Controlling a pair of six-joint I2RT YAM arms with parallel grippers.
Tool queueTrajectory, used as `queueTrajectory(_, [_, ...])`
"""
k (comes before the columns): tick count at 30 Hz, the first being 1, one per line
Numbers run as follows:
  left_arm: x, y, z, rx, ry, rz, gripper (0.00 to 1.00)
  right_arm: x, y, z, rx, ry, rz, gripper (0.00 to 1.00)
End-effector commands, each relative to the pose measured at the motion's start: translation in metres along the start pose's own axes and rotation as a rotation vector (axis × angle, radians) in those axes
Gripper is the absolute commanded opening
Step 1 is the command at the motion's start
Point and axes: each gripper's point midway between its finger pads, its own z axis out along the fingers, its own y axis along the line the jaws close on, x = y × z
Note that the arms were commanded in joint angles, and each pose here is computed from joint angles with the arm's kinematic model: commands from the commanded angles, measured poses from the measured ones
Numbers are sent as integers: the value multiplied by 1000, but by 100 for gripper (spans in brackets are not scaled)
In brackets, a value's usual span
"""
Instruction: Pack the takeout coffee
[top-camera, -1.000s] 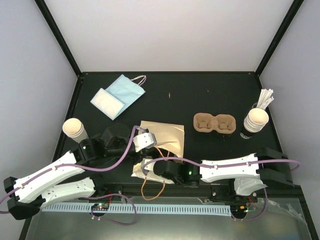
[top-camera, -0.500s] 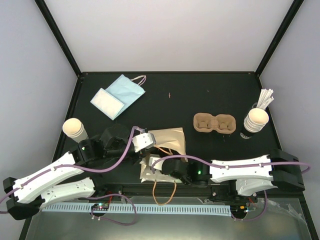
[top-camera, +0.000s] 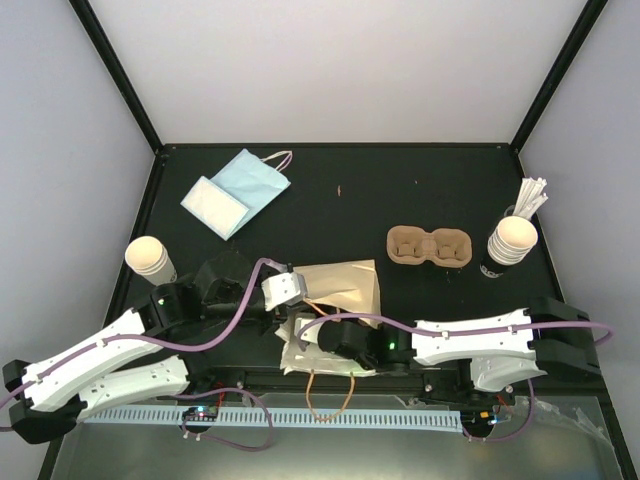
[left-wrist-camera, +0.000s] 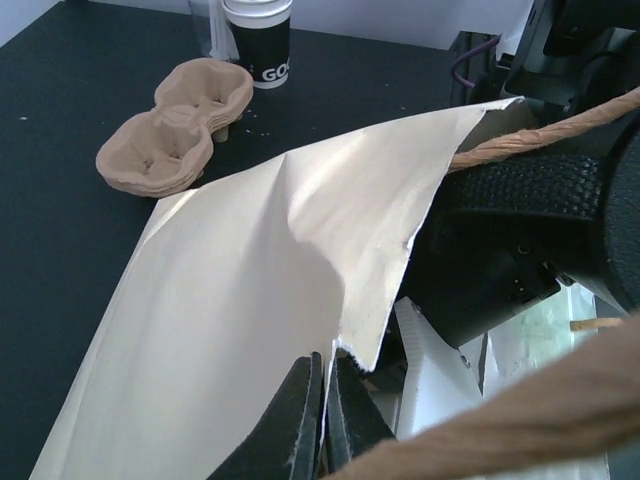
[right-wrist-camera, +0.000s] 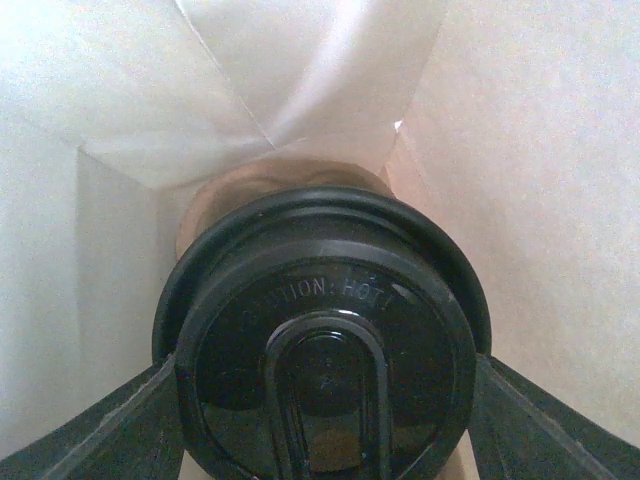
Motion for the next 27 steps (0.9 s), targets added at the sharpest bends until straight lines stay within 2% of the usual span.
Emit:
queueTrajectory(1, [-6,-13,1,72,-28,1,2,-20,-7,-1,13,-52,13,53])
queueTrajectory(10, [-10,-21,6,128,-28,-8,2,-17,-6,15,68,12,-52,53])
queueTrajectory(27, [-7,-23,9,134,-18,-53,2,5,-4,30,118,188,-178,53])
